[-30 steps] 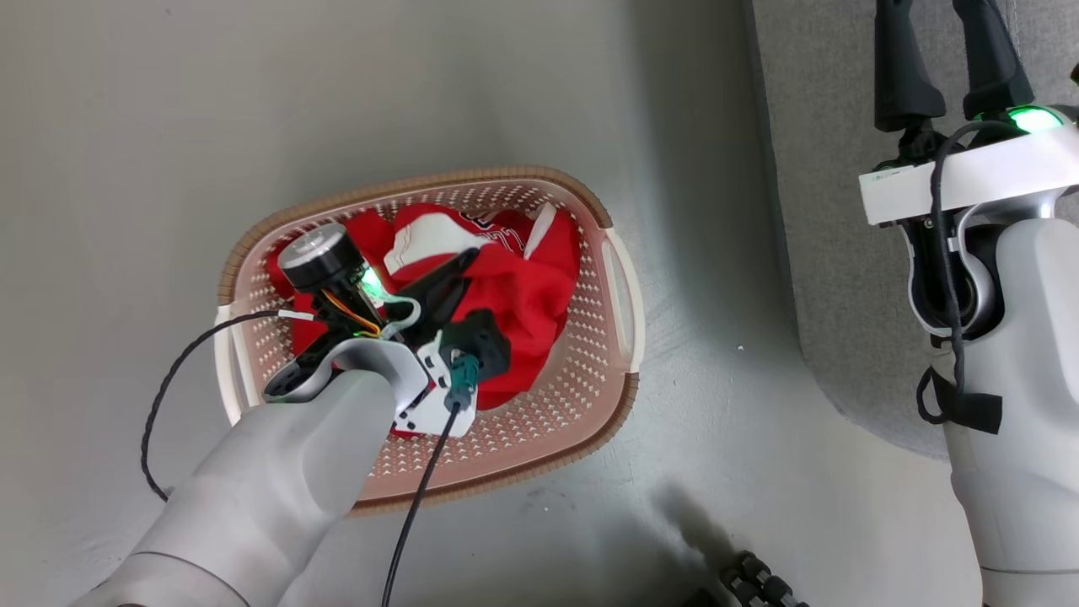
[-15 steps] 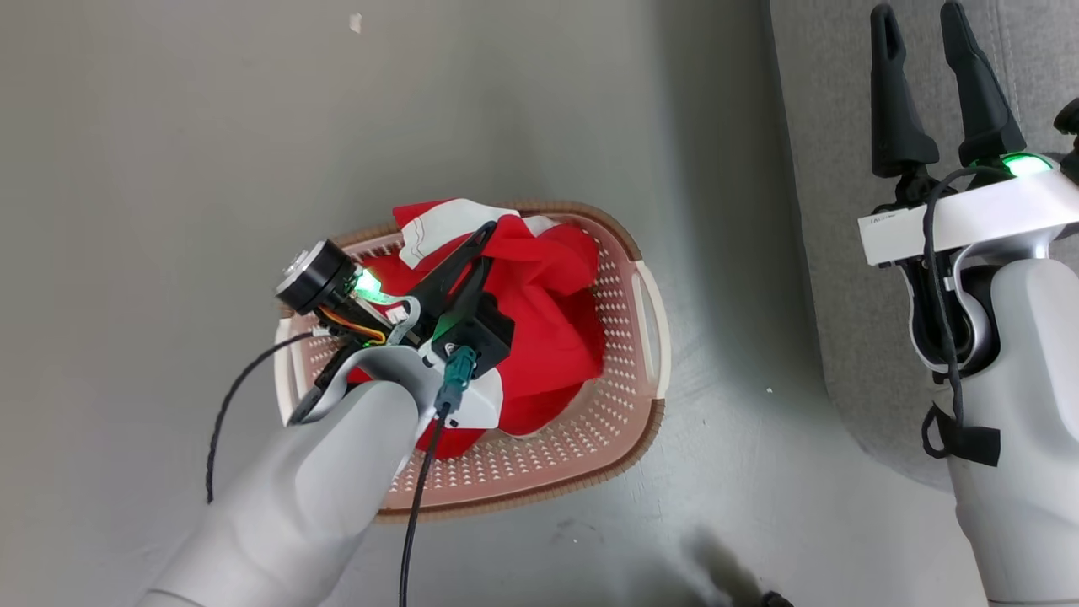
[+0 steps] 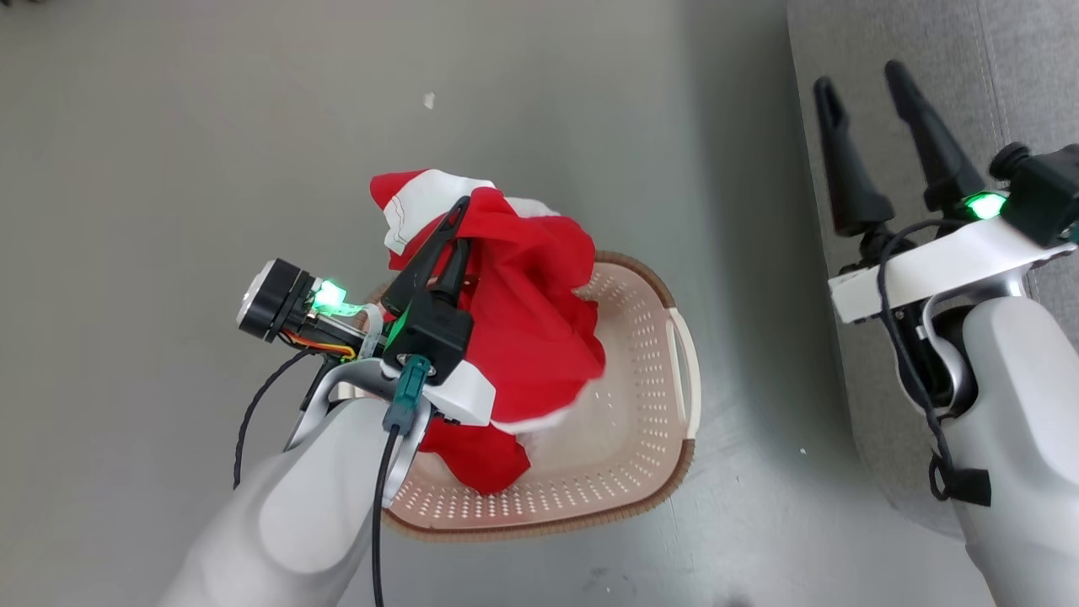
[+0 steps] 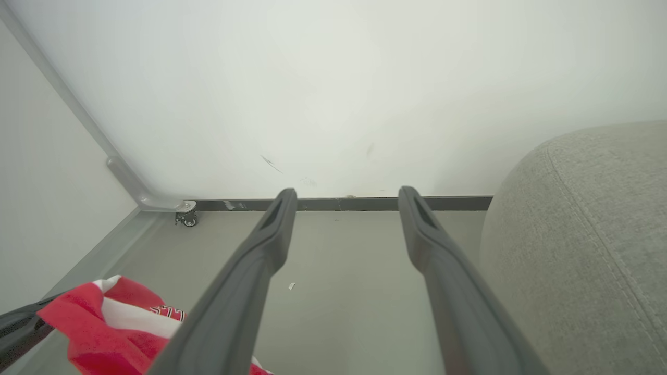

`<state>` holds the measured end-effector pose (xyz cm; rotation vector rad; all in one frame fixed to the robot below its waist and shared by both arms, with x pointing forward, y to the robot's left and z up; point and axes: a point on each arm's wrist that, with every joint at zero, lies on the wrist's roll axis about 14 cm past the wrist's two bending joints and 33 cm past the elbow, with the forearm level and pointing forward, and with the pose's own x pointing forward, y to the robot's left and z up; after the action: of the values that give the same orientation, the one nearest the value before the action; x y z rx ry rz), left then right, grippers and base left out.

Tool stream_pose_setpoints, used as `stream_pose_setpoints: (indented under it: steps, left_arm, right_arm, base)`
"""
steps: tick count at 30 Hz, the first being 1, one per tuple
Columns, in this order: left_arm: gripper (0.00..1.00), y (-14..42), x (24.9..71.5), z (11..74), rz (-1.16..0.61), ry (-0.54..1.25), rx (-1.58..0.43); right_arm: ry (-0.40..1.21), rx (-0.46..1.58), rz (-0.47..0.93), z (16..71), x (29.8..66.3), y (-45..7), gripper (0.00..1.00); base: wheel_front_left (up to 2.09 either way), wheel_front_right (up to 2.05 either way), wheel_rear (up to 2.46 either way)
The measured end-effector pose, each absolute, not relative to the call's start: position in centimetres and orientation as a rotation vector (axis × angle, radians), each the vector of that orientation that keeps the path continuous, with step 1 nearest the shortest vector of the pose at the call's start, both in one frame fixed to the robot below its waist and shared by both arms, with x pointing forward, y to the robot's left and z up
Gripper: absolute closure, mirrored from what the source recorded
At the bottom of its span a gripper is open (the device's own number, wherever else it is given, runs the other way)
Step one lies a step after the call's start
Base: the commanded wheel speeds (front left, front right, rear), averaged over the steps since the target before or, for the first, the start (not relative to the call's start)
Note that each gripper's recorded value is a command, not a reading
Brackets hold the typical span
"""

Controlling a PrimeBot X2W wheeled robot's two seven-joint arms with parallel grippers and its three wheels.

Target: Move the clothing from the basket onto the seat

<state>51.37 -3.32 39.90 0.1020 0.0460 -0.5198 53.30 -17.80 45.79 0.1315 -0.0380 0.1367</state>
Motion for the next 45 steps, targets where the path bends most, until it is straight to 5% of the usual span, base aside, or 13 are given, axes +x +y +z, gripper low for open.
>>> stream_pose_setpoints:
  steps: [27, 45]
  left_arm:
    - [1.00, 6.1, 48.4, 56.5, -0.298, -0.291, 0.065]
    - [1.00, 7.8, 43.4, 64.8, -0.330, -0.492, 0.105]
  right_arm:
    - [-0.095, 0.070, 0.559, 51.7, 45.0, -7.0, 0.00]
    - [-0.104, 0.017, 0.810, 53.2, 37.3, -1.4, 0.00]
  base:
    - [0.00, 0.00, 0.00]
    - [0.00, 0.00, 0.00]
